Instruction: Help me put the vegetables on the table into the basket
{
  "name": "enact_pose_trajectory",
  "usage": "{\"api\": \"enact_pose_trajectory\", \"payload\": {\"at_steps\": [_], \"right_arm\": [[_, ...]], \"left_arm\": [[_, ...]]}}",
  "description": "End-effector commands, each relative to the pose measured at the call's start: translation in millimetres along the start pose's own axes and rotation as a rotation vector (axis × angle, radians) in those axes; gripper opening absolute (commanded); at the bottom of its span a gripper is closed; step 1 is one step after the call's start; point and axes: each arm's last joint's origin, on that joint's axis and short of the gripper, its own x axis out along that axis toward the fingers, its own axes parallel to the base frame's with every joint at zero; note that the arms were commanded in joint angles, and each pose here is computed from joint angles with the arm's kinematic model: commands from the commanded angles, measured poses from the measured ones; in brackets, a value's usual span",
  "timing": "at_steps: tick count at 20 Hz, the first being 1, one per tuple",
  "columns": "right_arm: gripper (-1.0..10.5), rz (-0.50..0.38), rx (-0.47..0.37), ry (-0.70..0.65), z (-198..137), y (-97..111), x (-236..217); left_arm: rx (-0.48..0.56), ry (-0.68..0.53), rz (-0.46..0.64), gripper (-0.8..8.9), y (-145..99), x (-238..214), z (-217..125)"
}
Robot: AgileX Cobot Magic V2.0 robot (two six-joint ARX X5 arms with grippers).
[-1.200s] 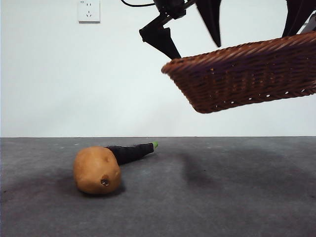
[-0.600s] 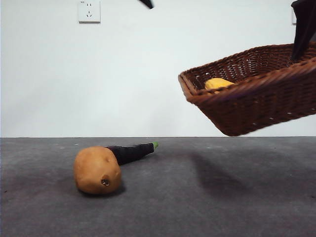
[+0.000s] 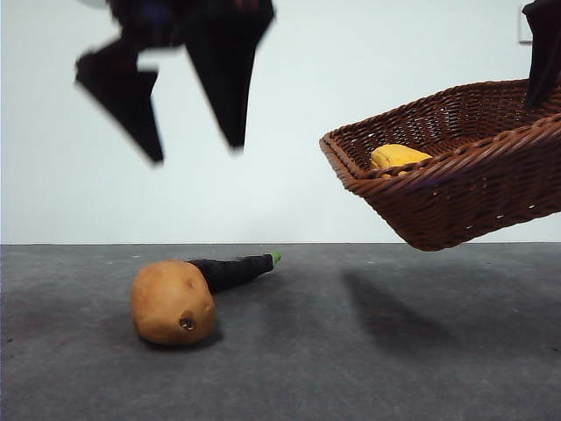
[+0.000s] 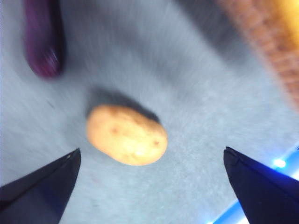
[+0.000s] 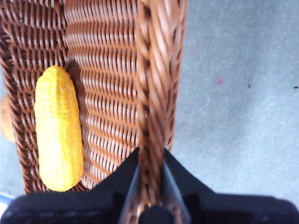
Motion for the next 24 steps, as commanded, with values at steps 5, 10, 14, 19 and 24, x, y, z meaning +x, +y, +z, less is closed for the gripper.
{"api": "enact_pose_trajectory", "payload": {"at_steps": [5,10,14,19,24], "right_arm": [[-0.1,-0.002,-0.015,-0.008,0.4,0.8,-2.4],[-0.1,-0.002,-0.016,-0.011,0.7,0.8,-2.4],[-0.1,-0.002,-0.02,-0.01,0.5,0.8,-2.4],[-0.1,-0.002,-0.027,0.013,-1.8,0.7,-2.4],[-0.1,-0.003,-0.027,0.014,-1.9,0.7,-2.4]], "left_arm": [[-0.385,0.012,0.035,5.93,21.8,60.7,-29.0],[-0.433,0.006,0.04,5.93,26.2,87.7,-42.4],[-0.433,-0.045,0.018,5.77,25.7,91.4,-36.1],[-0.388,-0.012,0.011,0.13,24.8,93.7,-38.4],[-0.336,-0.026,-0.036,-0.1,23.9,84.6,-34.9]]}}
